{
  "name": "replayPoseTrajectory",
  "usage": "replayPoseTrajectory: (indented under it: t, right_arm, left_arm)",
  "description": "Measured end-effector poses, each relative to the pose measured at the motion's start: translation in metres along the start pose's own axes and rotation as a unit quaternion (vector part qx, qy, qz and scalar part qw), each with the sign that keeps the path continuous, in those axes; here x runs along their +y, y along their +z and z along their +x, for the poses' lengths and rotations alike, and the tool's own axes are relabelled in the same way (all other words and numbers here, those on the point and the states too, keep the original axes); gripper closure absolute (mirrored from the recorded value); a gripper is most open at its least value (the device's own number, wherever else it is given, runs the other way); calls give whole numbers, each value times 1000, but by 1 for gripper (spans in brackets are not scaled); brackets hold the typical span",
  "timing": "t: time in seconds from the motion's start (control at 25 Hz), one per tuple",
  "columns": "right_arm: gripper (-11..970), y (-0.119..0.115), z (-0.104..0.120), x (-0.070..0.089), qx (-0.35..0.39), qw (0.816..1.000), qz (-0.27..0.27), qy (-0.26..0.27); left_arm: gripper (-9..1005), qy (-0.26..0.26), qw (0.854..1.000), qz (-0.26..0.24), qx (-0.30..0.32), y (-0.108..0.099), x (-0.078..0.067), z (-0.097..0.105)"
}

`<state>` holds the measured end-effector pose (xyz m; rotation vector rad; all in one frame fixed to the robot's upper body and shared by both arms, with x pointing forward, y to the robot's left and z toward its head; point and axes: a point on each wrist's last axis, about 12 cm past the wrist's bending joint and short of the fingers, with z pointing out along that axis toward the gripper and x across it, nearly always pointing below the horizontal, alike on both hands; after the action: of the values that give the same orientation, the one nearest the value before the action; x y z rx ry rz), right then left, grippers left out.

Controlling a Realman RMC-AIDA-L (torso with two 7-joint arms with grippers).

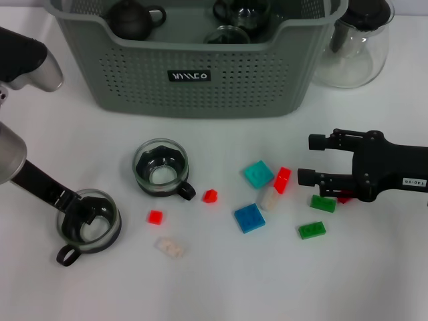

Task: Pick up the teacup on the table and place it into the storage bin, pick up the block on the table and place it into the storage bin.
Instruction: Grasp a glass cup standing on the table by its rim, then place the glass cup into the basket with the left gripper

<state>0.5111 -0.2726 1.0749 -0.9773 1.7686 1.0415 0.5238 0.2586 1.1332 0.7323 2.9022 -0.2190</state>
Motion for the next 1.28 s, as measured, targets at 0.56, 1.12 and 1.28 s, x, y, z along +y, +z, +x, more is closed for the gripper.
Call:
replayPoseTrajectory:
  t: [0.56,1.12,1.28]
  right_arm:
    - [161,-2,4,1,1,1000,2,9]
    - [161,-3,3,3,-2,1000,-5,11]
    - [161,-3,3,3,-4,1000,-5,12]
  left_arm:
    - [422,-29,999,3,15,9,4,-3]
    - [896,-21,998,65,-11,-5,13,2]
    - [944,4,980,186,-75,-13,21,4]
